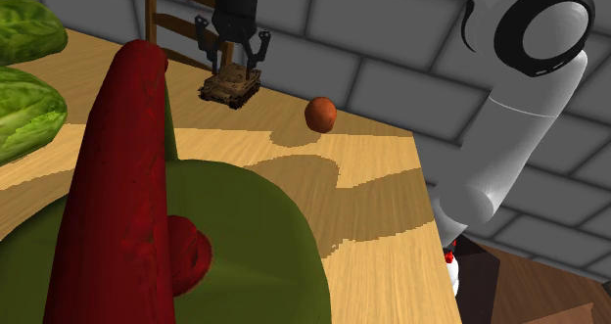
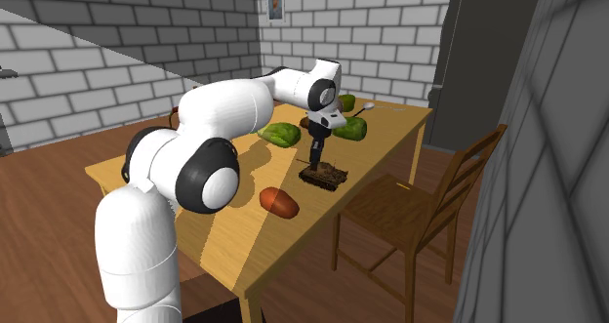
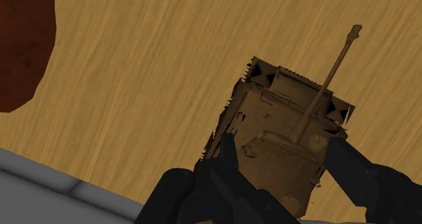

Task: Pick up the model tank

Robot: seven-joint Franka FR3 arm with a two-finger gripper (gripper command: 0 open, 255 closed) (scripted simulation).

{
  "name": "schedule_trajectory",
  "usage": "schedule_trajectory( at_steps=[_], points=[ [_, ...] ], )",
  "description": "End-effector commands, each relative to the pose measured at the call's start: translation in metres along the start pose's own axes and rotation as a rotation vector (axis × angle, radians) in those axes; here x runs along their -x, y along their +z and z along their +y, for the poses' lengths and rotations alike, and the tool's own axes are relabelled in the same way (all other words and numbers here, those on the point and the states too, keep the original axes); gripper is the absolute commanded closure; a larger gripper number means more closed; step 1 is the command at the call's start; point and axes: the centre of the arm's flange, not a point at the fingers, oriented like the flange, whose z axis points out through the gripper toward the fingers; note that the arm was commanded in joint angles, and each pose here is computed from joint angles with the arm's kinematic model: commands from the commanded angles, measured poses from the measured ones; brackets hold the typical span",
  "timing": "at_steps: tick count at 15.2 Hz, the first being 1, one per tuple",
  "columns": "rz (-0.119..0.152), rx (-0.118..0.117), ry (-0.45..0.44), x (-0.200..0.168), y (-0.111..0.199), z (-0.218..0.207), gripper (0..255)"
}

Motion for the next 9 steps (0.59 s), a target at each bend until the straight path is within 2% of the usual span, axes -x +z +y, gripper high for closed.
schedule_trajectory(
  at_steps=[1, 9],
  points=[
    [-0.001, 0.002, 0.0, -0.0005, 0.0013, 0.0001, 255],
    [-0.001, 0.002, 0.0, -0.0004, -0.0048, -0.0002, 255]
  ],
)
